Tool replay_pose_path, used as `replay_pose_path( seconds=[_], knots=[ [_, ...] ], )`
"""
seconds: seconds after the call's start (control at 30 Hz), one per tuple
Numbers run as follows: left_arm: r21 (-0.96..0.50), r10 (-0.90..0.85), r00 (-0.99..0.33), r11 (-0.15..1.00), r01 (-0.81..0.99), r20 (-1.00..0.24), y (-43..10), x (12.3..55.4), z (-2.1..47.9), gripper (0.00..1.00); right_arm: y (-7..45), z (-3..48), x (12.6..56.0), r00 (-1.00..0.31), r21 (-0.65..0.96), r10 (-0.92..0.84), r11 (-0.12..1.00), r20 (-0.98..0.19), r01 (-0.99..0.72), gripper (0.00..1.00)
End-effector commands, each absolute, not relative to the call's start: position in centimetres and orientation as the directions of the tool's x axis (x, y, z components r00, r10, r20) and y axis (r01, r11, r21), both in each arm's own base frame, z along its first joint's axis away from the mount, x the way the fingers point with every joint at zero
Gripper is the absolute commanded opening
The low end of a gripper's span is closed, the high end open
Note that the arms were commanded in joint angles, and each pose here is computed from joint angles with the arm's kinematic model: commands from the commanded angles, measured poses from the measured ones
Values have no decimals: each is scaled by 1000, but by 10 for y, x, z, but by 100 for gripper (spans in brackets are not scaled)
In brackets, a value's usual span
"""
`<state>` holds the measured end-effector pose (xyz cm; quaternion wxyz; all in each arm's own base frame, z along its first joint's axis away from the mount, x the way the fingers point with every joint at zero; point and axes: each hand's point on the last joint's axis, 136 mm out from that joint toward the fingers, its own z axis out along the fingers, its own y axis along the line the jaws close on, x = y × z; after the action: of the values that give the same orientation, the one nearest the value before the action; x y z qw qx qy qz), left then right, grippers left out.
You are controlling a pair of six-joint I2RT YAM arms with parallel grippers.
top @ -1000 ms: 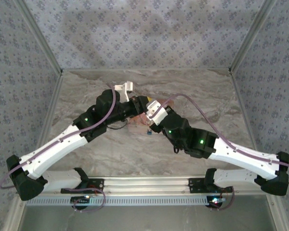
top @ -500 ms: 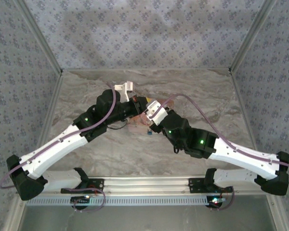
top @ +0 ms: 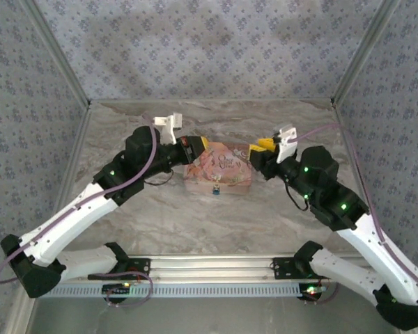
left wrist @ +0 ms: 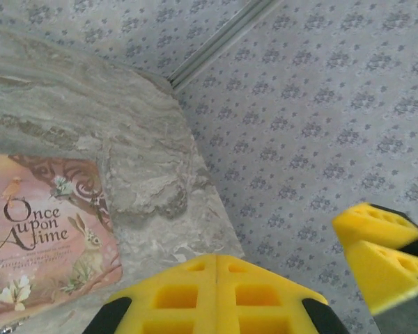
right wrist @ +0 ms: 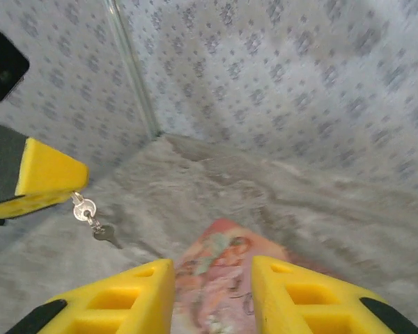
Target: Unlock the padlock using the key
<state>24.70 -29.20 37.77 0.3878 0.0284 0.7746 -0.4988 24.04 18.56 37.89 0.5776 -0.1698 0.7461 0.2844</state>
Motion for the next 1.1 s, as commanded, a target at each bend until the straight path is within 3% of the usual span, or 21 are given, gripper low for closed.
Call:
replay_pose_path(
  seconds=[0.0, 0.17, 0.3, 0.4, 0.73, 0.9, 1.07],
  knots=[
    [-723, -313, -663, 434, 537, -680, -295, 237, 395, 0, 210, 370, 228, -501, 518, 194, 541, -843, -663, 35],
    [-729, -309, -663, 361, 582, -682, -304, 232, 402, 0, 213, 386, 244, -602, 700, 362, 294, -712, -651, 36],
    [-736, -304, -670, 303, 605, -677, -313, 229, 405, 0, 219, 398, 245, -632, 740, 430, 146, -645, -656, 54],
    [-741, -304, -676, 266, 617, -671, -319, 227, 409, 0, 221, 399, 246, -641, 753, 462, 96, -612, -650, 58],
    [-746, -312, -680, 210, 632, -664, -330, 222, 416, 0, 245, 397, 235, -682, 752, 417, 6, -601, -659, 57],
    [-749, -314, -682, 204, 631, -660, -331, 221, 416, 0, 250, 401, 229, -680, 739, 401, -11, -614, -673, 44],
    [-751, -320, -682, 205, 628, -658, -331, 221, 415, 0, 256, 400, 225, -687, 739, 385, -18, -616, -673, 39]
  ],
)
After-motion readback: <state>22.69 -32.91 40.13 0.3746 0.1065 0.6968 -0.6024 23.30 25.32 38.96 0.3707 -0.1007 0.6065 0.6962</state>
